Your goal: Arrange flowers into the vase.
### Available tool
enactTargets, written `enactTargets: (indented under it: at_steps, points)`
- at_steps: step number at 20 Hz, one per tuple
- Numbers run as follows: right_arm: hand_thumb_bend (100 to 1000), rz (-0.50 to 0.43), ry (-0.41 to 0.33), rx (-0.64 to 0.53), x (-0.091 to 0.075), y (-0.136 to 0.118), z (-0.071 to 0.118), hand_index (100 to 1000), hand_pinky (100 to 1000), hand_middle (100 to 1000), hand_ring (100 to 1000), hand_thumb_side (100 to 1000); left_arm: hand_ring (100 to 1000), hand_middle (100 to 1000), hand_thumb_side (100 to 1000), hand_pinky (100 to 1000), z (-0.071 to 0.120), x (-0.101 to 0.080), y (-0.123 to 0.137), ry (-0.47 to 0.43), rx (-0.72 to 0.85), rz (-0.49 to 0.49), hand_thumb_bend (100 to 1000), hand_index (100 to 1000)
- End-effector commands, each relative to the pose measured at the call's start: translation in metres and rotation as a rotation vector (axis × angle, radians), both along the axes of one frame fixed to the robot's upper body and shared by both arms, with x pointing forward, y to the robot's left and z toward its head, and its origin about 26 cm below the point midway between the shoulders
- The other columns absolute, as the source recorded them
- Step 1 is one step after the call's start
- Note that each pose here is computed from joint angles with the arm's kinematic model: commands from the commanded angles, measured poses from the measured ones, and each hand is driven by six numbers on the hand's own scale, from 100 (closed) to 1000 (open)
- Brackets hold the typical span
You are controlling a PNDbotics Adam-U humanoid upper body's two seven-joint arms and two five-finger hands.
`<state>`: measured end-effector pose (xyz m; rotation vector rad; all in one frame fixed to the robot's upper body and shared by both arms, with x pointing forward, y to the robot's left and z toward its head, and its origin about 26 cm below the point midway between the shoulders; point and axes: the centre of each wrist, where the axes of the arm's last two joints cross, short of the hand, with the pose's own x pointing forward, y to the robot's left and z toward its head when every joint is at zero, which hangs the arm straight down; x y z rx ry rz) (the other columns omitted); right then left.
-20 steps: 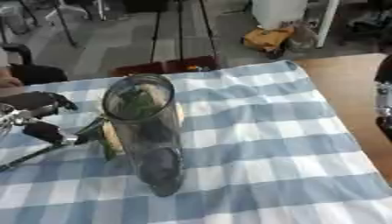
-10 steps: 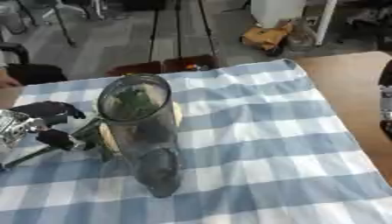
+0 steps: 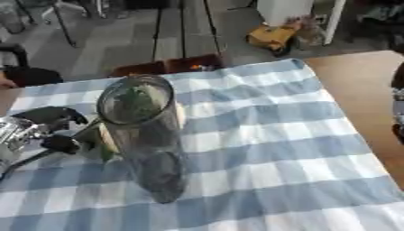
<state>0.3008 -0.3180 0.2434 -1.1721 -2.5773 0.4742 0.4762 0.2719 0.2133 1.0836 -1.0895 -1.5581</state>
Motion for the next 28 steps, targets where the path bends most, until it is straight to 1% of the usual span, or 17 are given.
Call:
enactTargets:
  at_steps: [1, 3, 9, 15, 19, 22, 23, 25, 28]
  points:
    - [100, 0.009, -0.025, -0.010, -0.0028, 0.0005, 0.0077, 810, 844, 617, 810, 899, 741, 802, 750, 558, 0.0166, 0.0004, 0.0041, -0.048, 0.004, 0.014, 282, 896]
    - [100, 0.010, -0.025, -0.010, -0.0028, 0.0006, 0.0076, 810, 845, 617, 810, 899, 744, 805, 745, 560, 0.0153, 0.0008, 0.0043, -0.040, 0.005, 0.018, 273, 898]
    - [100, 0.010, -0.027, -0.005, -0.0028, 0.0004, 0.0077, 810, 845, 617, 811, 898, 745, 806, 722, 560, 0.0120, 0.0018, 0.0038, -0.016, 0.014, 0.009, 293, 896]
    - [100, 0.010, -0.027, 0.002, -0.0029, 0.0005, 0.0069, 810, 846, 612, 812, 897, 746, 803, 700, 558, 0.0129, 0.0020, 0.0023, 0.000, 0.023, -0.007, 269, 894]
    - [100, 0.012, -0.025, 0.004, -0.0028, 0.0008, 0.0062, 810, 846, 610, 813, 897, 746, 803, 688, 559, 0.0129, 0.0021, 0.0025, 0.015, 0.030, -0.004, 241, 896]
    - [100, 0.017, -0.023, 0.006, -0.0028, 0.0012, 0.0057, 810, 847, 608, 812, 897, 735, 784, 673, 547, 0.0132, 0.0023, 0.0023, 0.020, 0.041, -0.002, 191, 885]
    - [100, 0.019, -0.022, 0.006, -0.0027, 0.0015, 0.0055, 810, 847, 608, 812, 897, 734, 781, 673, 546, 0.0136, 0.0023, 0.0016, 0.014, 0.047, -0.002, 189, 883]
    - [100, 0.023, -0.021, 0.006, -0.0026, 0.0018, 0.0055, 811, 847, 608, 812, 897, 713, 763, 675, 529, 0.0138, 0.0023, 0.0004, 0.001, 0.053, -0.001, 166, 863]
    - [100, 0.022, -0.022, 0.008, -0.0027, 0.0015, 0.0058, 811, 847, 607, 812, 898, 659, 724, 670, 494, 0.0132, 0.0025, -0.0006, -0.015, 0.049, -0.004, 155, 823]
